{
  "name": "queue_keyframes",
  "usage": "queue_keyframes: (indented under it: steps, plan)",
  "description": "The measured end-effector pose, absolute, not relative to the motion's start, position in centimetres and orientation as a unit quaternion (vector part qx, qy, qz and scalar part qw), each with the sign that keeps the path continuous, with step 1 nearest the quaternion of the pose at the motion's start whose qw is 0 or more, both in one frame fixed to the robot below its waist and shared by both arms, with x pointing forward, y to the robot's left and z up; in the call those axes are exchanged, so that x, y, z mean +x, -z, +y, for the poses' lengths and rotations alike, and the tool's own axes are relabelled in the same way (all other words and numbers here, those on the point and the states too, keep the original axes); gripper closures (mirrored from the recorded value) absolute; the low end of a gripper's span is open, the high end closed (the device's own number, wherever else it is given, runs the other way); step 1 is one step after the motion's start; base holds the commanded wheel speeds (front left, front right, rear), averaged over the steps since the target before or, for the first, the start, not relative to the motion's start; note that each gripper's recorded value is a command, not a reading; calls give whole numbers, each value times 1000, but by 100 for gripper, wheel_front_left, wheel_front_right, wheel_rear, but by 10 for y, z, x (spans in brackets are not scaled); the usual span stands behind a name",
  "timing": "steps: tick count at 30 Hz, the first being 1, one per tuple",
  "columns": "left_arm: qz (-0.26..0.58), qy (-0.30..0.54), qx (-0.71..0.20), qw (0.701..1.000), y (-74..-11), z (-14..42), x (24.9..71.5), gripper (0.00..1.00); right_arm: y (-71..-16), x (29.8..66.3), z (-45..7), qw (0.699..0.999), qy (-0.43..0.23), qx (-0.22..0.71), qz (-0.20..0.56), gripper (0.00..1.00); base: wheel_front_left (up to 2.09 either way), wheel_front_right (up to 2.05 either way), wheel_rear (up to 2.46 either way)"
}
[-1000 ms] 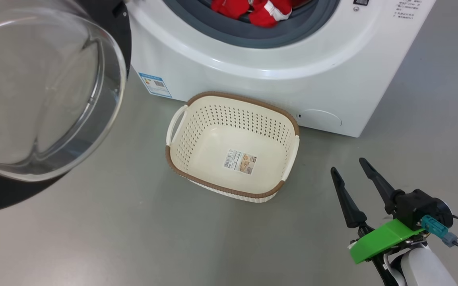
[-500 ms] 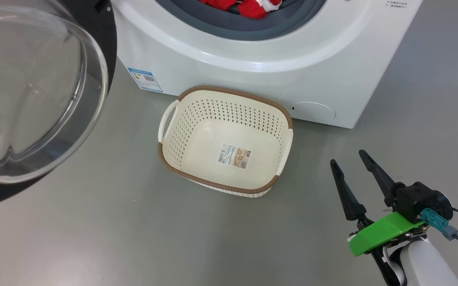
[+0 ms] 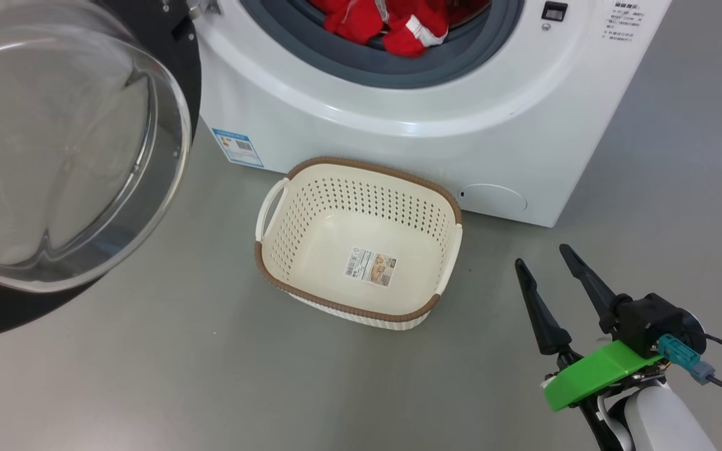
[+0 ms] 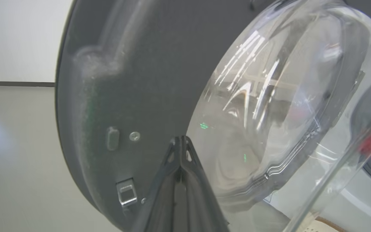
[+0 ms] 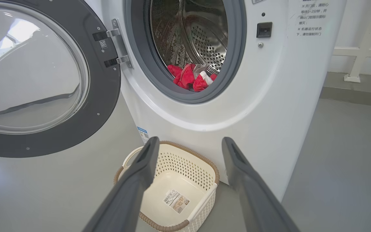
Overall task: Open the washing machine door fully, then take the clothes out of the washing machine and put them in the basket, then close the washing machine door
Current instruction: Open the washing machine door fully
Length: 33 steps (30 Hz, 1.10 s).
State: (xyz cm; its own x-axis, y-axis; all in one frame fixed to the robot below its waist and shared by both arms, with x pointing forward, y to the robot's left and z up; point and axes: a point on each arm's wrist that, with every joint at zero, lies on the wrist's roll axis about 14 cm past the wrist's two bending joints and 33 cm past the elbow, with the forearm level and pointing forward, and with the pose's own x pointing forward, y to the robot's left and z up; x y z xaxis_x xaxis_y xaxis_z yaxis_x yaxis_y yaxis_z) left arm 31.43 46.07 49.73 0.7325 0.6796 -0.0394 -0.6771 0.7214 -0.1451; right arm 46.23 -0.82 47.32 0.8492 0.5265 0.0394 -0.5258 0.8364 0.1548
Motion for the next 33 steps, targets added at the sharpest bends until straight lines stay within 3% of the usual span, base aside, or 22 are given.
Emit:
queue_keyframes:
  steps: [3,7,8,9,10,11,21,33]
  plan:
    - [-6,-359,-83,930,-491,450,307,90,-479,461,-8,958,-275,78,-3,0,0,0,0]
    - [-17,-348,-105,931,-487,435,301,65,-487,458,-9,958,-275,76,-13,0,0,0,0]
    - [-19,-345,-109,932,-486,431,300,50,-489,457,-10,959,-274,75,-14,0,0,0,0]
    - [-18,-341,-112,933,-484,426,298,26,-491,456,-11,959,-273,76,-16,0,0,0,0]
    - [-16,-332,-113,936,-481,420,298,9,-492,455,-12,959,-271,76,-16,0,0,0,0]
    - [-14,-324,-116,939,-479,413,299,0,-491,453,-14,960,-269,77,-15,0,0,0,0]
    - [-16,-265,-123,956,-477,371,310,0,-494,444,-33,966,-246,73,-16,0,0,0,0]
    - [-14,-133,-133,982,-480,293,343,0,-497,431,-84,982,-174,74,-20,0,0,0,0]
